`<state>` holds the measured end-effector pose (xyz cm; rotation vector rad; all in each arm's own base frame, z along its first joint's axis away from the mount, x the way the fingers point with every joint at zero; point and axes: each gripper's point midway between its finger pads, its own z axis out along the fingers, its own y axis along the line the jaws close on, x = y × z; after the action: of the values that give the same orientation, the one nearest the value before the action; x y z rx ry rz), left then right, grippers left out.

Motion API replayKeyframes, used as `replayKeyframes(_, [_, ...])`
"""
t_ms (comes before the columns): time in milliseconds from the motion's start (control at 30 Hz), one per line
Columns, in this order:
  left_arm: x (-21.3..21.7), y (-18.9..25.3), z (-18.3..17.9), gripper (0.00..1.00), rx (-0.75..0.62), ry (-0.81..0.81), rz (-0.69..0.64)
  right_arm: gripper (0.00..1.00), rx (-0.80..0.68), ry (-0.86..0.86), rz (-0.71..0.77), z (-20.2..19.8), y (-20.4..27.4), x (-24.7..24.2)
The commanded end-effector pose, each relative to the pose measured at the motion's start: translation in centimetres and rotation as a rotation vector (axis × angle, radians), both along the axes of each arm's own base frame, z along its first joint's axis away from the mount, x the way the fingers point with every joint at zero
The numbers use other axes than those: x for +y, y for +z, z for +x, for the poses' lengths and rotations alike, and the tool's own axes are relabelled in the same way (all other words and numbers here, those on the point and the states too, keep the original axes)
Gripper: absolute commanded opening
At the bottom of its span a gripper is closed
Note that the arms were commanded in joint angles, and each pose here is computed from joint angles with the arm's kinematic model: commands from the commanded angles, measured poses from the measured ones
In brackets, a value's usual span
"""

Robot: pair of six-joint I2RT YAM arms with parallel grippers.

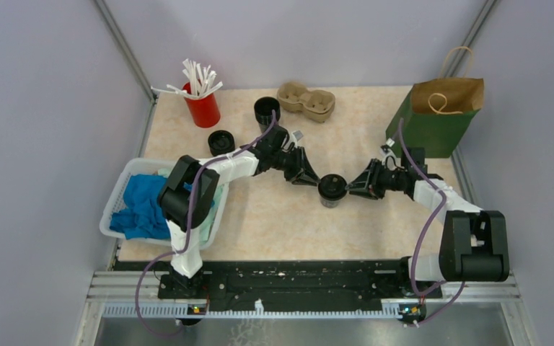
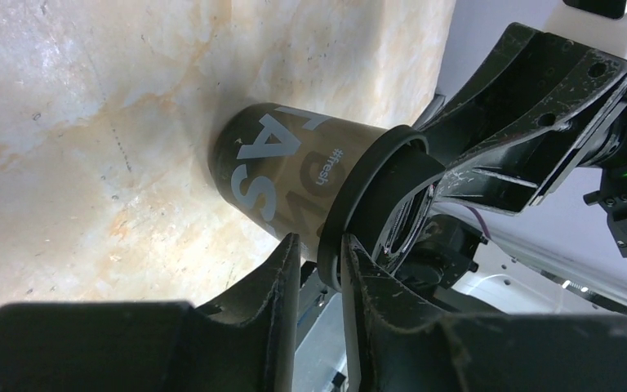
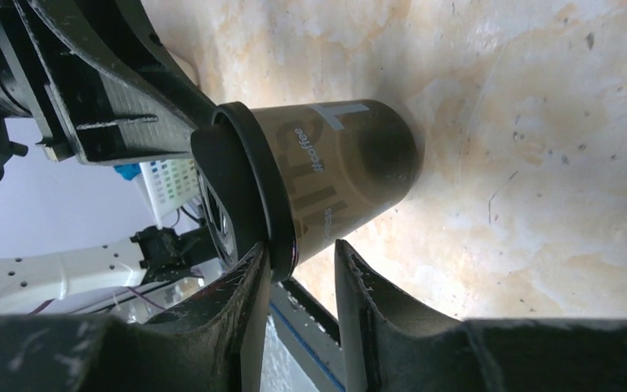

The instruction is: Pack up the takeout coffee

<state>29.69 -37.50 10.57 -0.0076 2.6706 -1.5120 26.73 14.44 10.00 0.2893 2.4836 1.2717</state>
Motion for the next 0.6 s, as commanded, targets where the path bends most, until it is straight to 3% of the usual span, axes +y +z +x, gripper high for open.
replayKeyframes(0, [2.2,-5.1,-1.3,0.29,0.031,-0.006,0.188,0.31,0.031,-0.056,-0.05,-1.2,-3.1,-0.1])
replayKeyframes(300, [4.8,-8.3,-2.8,0.27,0.03,-0.009,0.308,0.18,0.193,-0.179,-0.272,-4.9,-10.1,-3.4])
replayKeyframes(467, [5.7,-8.6,-3.1,0.26,-0.014,-0.021,0.343,0.13,0.159,-0.184,-0.436,-4.7,-8.4,-4.6])
replayKeyframes(567, [6.3,-9.5,-3.6,0.26,-0.006,-0.022,0.362,0.13,0.158,-0.184,-0.463,-4.6,-8.2,-4.2])
